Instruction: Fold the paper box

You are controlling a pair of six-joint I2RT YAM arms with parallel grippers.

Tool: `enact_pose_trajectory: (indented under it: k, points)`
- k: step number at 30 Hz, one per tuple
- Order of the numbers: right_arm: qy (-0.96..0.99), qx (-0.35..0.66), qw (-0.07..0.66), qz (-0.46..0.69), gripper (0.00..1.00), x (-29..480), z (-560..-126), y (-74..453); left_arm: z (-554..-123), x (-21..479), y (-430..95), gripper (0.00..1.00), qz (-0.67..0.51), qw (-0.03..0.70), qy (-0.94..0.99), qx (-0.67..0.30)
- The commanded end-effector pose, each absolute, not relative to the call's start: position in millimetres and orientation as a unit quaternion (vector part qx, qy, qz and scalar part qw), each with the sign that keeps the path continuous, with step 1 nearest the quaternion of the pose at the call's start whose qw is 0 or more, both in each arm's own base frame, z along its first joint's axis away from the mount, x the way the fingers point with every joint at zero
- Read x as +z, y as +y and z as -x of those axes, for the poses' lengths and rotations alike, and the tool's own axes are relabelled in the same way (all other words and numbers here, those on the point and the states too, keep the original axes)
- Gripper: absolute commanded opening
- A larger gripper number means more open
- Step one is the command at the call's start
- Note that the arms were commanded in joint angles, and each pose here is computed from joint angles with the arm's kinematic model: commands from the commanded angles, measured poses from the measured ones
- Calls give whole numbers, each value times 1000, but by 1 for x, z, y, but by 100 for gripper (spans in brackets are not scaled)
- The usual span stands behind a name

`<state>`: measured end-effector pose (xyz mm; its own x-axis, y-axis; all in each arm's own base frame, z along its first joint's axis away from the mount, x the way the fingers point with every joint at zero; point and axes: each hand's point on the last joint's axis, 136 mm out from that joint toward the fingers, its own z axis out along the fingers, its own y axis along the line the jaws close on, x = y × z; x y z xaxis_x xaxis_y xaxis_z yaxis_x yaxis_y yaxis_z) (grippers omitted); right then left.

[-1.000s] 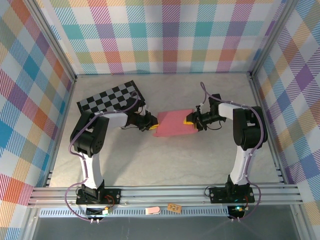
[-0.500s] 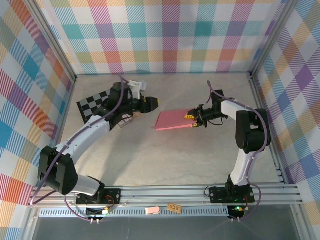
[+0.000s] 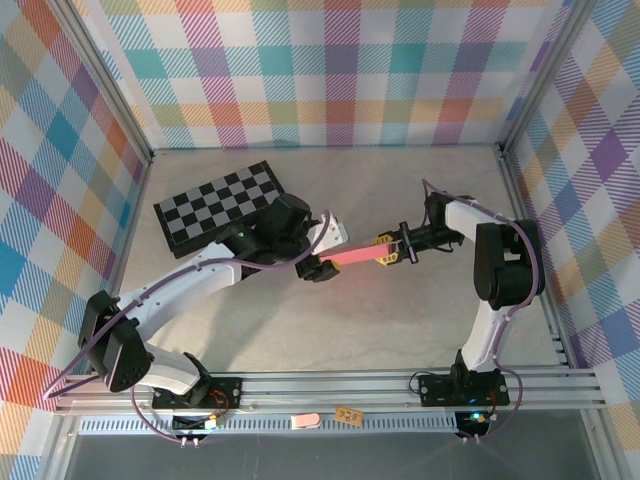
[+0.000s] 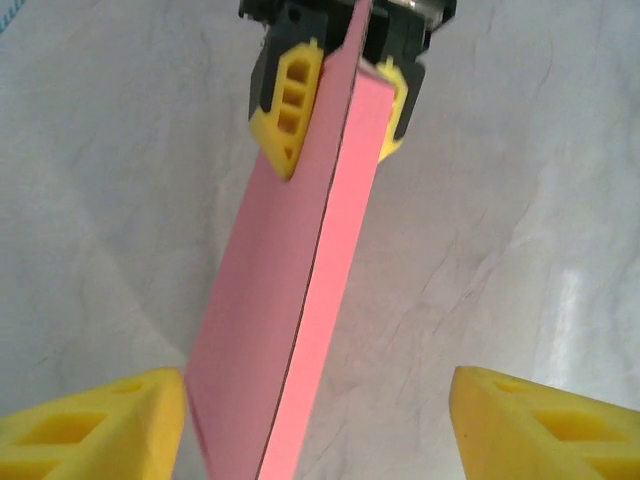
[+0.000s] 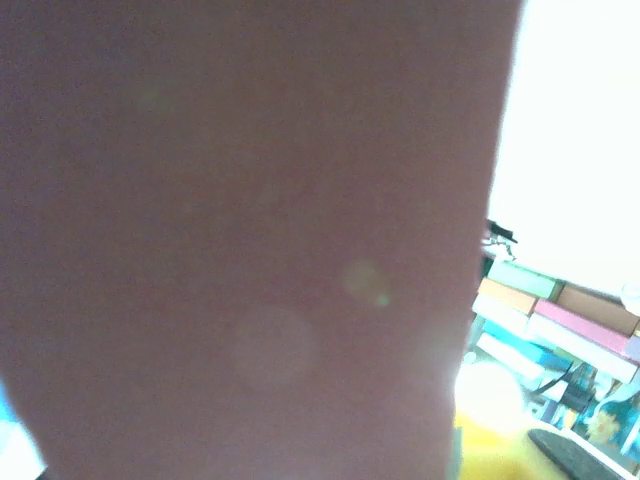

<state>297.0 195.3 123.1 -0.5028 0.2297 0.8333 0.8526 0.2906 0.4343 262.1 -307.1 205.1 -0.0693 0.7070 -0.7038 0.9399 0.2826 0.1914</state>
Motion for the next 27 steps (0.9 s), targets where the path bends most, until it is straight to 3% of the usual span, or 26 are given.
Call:
enact_pose_trajectory:
  k: [1, 5, 7, 17, 22, 27]
  points:
    - [-697, -458, 378, 403, 19, 125, -290, 195, -258, 186, -297, 76, -637, 353, 675, -119]
    - [-690, -460, 386, 404, 19, 128, -292, 197, -265, 168, -300, 78, -644, 335, 679, -109]
    - [-694, -457, 387, 400, 18, 130, -292, 196, -281, 162, -300, 85, -634, 349, 686, -82]
    - [-691, -456, 392, 402, 19, 127, -289, 196, -300, 141, -320, 83, -641, 349, 679, -82]
    - [-691, -452, 394, 404, 21, 121, -287, 196, -305, 140, -326, 74, -633, 336, 691, -89]
    - [-691, -451, 391, 406, 34, 115, -291, 196, -297, 138, -328, 62, -636, 316, 695, -108]
